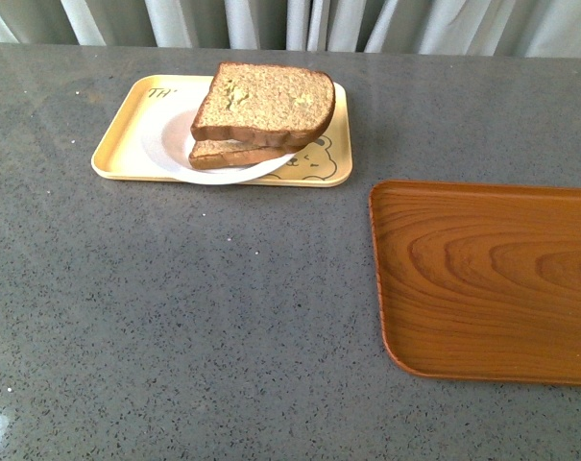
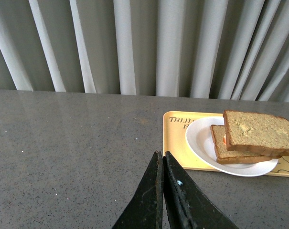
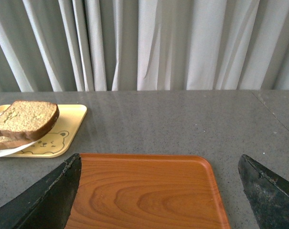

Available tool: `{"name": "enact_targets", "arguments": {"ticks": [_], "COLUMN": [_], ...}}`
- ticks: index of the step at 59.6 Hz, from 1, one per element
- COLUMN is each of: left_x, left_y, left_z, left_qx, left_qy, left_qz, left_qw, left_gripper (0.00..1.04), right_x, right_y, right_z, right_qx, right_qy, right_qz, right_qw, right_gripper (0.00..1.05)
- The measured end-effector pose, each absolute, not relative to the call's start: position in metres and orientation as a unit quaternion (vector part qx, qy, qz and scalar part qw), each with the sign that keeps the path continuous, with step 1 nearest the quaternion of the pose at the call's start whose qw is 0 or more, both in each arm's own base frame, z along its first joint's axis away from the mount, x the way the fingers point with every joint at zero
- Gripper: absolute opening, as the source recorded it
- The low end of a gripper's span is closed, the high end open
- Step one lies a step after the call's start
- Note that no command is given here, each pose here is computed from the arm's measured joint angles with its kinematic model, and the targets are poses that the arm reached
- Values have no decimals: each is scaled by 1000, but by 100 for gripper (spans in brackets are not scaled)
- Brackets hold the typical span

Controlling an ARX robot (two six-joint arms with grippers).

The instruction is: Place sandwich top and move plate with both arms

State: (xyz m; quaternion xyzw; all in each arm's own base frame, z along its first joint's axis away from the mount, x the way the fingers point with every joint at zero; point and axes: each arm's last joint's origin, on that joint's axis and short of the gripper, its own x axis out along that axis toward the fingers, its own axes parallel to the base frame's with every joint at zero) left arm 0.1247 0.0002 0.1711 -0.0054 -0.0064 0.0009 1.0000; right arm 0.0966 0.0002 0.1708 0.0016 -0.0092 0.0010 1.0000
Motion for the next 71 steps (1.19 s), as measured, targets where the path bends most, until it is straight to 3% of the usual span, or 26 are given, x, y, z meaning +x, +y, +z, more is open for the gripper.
{"name": "enact_targets", "arguments": {"ticks": [65, 71], "left_x": [98, 98], "left_y": [0, 0], "left_z": [168, 168], "left_qx": [-5, -5], "left_qy": [0, 0], "left_qz": [1, 1], "left_qw": [1000, 1000], "left_gripper": [2, 24], "right_x": [97, 97], "right_y": [0, 0], "right_z": [171, 171], "right_qx": [2, 2], "right_qy": [-9, -9], "right_qz": [1, 1], "right_qw": [1000, 1000], "right_gripper": [96, 96]}}
